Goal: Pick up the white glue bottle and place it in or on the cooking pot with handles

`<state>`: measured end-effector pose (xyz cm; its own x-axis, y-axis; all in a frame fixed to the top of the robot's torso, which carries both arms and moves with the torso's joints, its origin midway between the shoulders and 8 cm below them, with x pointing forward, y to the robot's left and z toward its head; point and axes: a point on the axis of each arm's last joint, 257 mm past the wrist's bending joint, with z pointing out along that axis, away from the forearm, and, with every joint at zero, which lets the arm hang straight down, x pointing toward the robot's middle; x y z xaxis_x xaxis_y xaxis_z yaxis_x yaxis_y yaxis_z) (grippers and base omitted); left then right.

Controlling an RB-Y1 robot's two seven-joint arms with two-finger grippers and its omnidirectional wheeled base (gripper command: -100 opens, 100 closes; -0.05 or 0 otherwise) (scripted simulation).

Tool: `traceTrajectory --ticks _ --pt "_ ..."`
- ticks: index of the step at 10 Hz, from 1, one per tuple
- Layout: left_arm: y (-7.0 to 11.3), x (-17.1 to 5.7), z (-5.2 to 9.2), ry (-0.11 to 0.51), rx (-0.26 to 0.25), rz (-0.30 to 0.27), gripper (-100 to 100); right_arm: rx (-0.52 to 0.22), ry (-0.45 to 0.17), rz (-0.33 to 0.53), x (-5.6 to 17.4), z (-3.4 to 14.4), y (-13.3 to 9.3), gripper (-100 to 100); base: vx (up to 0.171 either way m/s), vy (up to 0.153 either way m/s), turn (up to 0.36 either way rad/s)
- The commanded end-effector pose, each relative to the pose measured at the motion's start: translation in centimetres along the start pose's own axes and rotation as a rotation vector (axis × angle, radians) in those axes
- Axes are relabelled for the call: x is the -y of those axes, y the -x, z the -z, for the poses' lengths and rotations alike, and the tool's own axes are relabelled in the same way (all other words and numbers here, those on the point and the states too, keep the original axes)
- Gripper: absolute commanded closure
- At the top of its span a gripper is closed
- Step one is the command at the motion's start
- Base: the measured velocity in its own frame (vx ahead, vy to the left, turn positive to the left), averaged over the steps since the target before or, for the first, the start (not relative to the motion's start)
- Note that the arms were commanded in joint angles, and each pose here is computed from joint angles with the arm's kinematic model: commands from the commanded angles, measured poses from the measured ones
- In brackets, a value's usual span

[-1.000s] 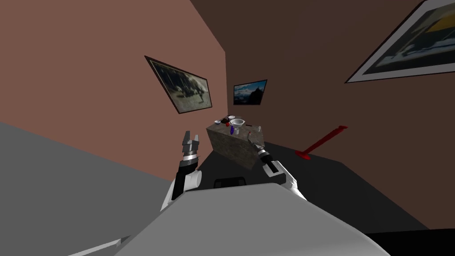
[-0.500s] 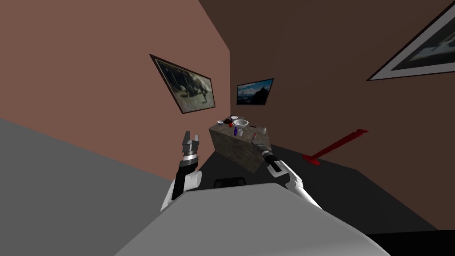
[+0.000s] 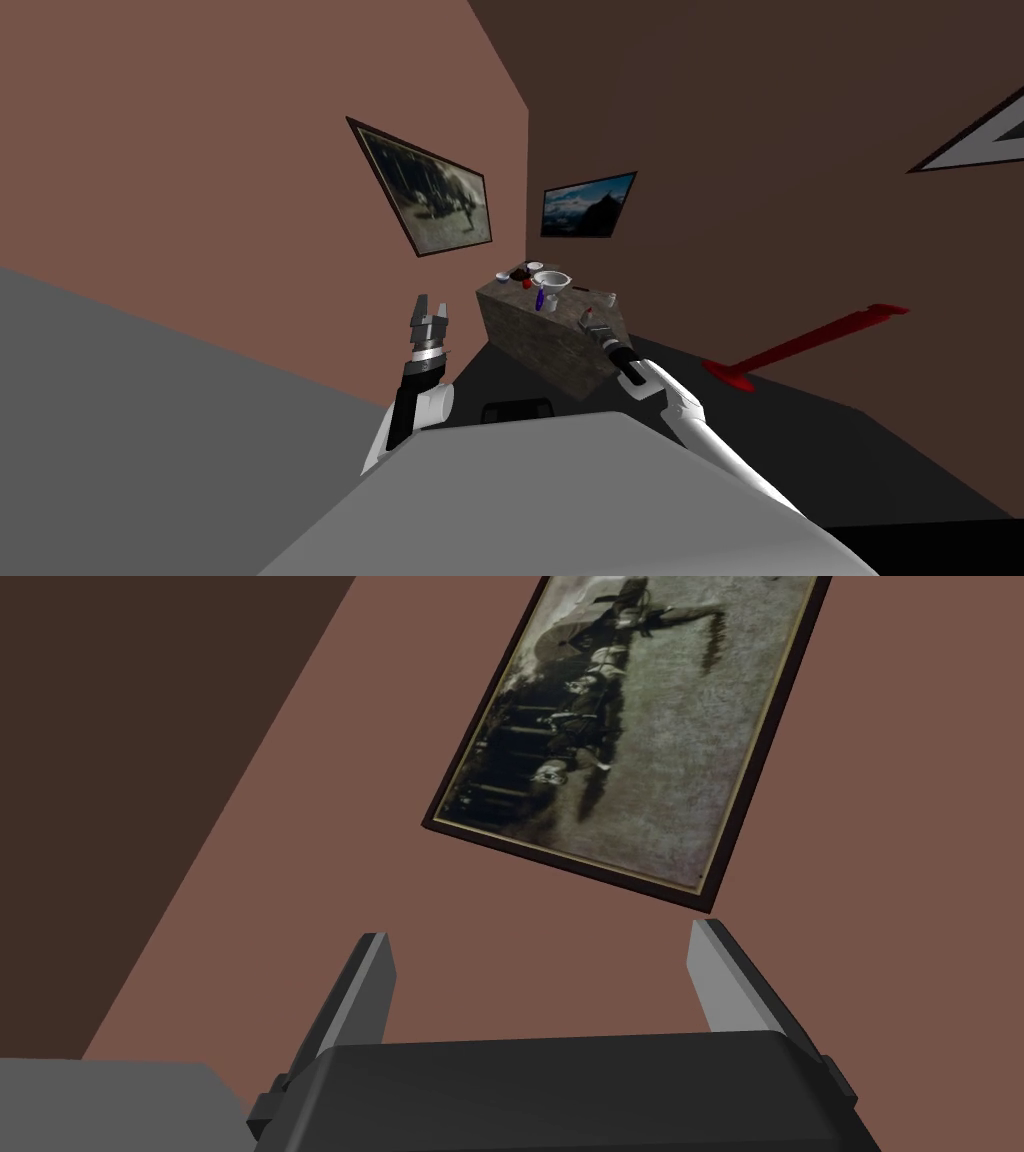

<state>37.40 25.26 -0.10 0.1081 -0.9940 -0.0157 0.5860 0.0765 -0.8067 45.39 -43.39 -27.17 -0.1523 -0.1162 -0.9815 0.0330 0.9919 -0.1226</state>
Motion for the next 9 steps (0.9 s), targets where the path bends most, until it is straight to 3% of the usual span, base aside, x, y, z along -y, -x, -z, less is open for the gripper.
traceTrajectory --ticks 1,3,4,5,6,7,9 --pt "0.0 0.0 0.0 0.0 0.0 0.0 0 -0.024 -0.027 0.052 2.0 0.1 -0.8 -100 0.104 0.037 0.052" --pt "0.0 0.0 0.0 0.0 0.0 0.0 0 -0.044 -0.059 0.114 4.4 0.1 -0.9 -100 0.108 -0.019 0.059" --pt "0.0 0.0 0.0 0.0 0.0 0.0 0 -0.038 -0.048 0.097 3.6 0.0 -0.9 -100 0.052 -0.018 0.007" --pt "0.0 0.0 0.0 0.0 0.0 0.0 0 -0.039 -0.051 0.101 3.8 0.0 -0.9 0 0.01 -0.003 0.001" --pt "0.0 0.0 0.0 0.0 0.0 0.0 0 -0.039 -0.051 0.1 3.7 0.0 -0.8 -100 0.0 0.0 0.0" --pt "0.0 0.0 0.0 0.0 0.0 0.0 0 -0.039 -0.051 0.1 3.8 0.0 -0.8 100 0.0 0.0 0.0" --pt "0.0 0.0 0.0 0.0 0.0 0.0 0 -0.037 -0.053 0.098 3.8 0.0 -0.7 100 0.001 -0.002 -0.005"
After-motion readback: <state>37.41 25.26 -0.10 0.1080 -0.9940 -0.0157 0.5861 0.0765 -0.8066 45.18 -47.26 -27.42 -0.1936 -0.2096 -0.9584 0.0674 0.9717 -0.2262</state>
